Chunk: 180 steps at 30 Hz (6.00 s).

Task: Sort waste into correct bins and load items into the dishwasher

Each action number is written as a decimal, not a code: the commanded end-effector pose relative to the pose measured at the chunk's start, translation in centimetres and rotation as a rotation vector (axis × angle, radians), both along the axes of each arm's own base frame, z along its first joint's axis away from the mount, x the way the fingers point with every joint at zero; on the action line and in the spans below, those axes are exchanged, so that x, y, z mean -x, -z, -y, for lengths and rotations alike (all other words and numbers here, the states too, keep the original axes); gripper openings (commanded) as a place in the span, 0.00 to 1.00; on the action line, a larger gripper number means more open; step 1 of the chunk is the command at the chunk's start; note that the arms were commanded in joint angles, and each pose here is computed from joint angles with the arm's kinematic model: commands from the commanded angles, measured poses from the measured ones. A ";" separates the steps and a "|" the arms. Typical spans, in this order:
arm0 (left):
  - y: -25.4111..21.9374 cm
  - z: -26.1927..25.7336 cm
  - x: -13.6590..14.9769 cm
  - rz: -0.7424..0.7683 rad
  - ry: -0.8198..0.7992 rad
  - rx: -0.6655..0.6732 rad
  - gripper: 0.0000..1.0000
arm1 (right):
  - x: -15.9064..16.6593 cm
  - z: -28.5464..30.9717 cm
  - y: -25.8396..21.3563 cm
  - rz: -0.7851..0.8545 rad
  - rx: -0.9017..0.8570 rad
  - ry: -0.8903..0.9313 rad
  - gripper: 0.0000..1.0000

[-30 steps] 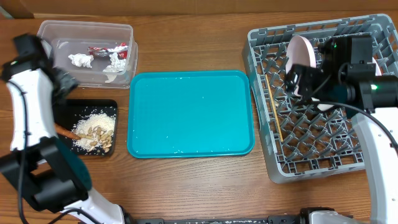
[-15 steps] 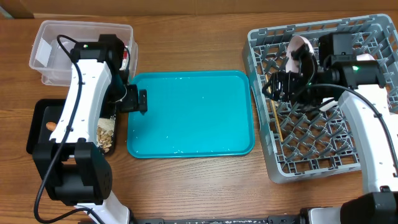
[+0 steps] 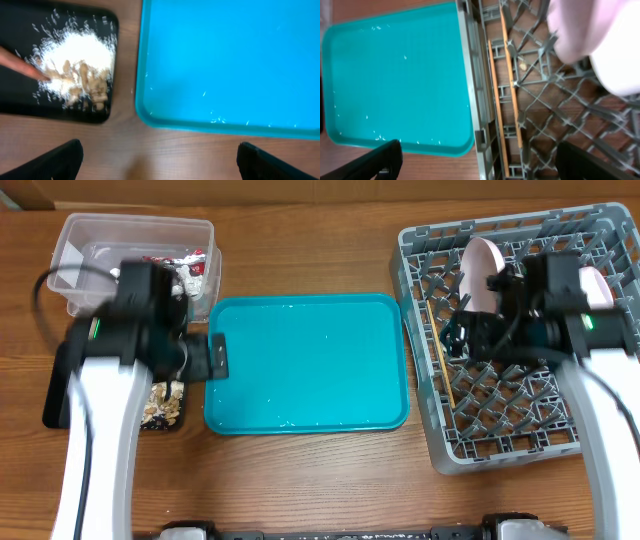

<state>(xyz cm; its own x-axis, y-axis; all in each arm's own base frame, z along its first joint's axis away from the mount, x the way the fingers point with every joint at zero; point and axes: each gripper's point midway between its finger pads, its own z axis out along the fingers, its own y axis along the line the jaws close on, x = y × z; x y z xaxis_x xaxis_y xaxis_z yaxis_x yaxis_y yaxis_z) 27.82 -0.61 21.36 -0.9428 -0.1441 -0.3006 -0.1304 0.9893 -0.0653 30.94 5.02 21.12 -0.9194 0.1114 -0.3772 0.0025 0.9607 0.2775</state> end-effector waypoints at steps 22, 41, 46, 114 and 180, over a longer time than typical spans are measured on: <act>-4.6 0.0 8.2 0.525 -0.041 0.034 1.00 | 10.8 3.4 -6.7 0.562 0.101 0.145 1.00; -4.6 0.0 8.2 0.525 -0.040 0.035 1.00 | 11.2 3.0 -6.6 0.668 0.087 0.135 1.00; -4.6 0.0 8.2 0.525 -0.041 0.034 1.00 | 11.1 3.0 -5.1 0.826 0.069 0.145 1.00; 0.4 -0.9 8.3 0.759 -0.069 0.001 1.00 | 6.5 2.0 4.0 1.140 0.104 0.068 1.00; 5.7 0.5 3.2 1.185 0.042 0.008 1.00 | 6.5 2.0 4.0 1.140 0.104 0.068 1.00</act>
